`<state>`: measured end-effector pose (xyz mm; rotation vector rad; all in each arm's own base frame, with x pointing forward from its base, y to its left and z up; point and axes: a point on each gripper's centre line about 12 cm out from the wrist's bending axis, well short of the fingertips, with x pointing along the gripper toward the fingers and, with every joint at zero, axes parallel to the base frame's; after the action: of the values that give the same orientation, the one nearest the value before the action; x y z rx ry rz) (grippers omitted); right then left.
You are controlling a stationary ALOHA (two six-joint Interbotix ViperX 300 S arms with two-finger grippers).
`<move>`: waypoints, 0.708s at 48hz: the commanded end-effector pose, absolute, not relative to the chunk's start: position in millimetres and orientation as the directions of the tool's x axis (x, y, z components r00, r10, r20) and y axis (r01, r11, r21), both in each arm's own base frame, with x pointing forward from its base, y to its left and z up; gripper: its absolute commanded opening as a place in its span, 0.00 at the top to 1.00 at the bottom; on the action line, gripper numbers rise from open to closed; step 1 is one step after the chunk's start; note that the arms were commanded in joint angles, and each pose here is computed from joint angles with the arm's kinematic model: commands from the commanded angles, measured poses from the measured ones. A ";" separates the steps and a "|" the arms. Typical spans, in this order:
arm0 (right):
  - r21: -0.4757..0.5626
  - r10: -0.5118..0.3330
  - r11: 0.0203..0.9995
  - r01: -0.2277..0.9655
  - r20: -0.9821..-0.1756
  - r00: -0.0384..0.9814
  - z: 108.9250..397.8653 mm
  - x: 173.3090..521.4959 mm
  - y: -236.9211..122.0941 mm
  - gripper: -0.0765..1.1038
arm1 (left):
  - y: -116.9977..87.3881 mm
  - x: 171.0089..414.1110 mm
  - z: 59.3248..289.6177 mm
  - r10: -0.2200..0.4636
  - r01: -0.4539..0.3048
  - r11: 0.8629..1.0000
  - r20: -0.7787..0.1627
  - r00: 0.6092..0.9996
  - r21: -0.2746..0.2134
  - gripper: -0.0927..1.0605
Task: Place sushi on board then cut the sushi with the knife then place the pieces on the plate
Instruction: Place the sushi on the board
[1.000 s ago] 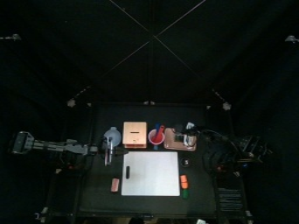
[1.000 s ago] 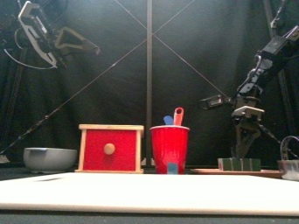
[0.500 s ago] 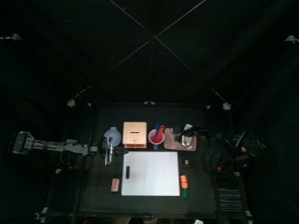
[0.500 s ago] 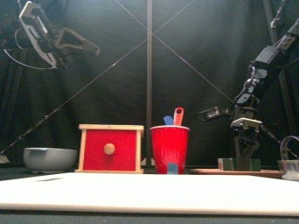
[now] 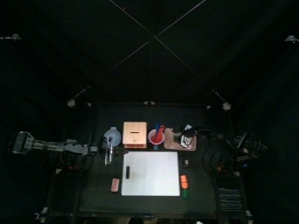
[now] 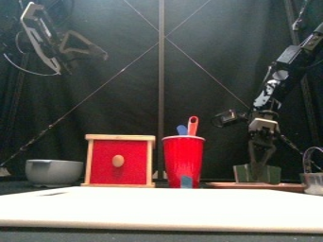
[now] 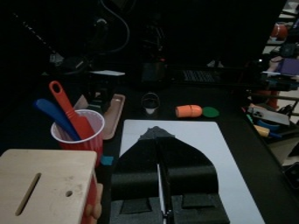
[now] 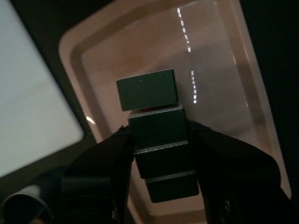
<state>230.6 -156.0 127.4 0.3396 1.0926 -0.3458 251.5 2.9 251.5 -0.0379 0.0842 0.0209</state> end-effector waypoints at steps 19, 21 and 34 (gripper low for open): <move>0.263 -0.121 0.721 0.641 -0.863 0.490 190.5 246.4 -108.0 0.43 | 3.5 252.0 253.3 0.024 -0.028 0.998 -0.076 0.997 -0.048 0.92; 0.279 -0.123 0.697 0.661 -0.862 0.493 193.5 248.6 -101.7 0.43 | 3.6 252.2 254.1 0.025 -0.029 0.998 -0.072 0.997 -0.049 0.92; 0.355 -0.128 0.573 0.739 -0.851 0.509 204.8 267.3 -53.8 0.43 | 4.9 250.8 250.4 0.031 -0.036 0.998 -0.083 0.996 -0.050 0.92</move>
<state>258.6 -65.3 190.9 0.8004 0.9305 -0.6118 249.1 4.0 245.4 -0.0515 0.1010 0.0301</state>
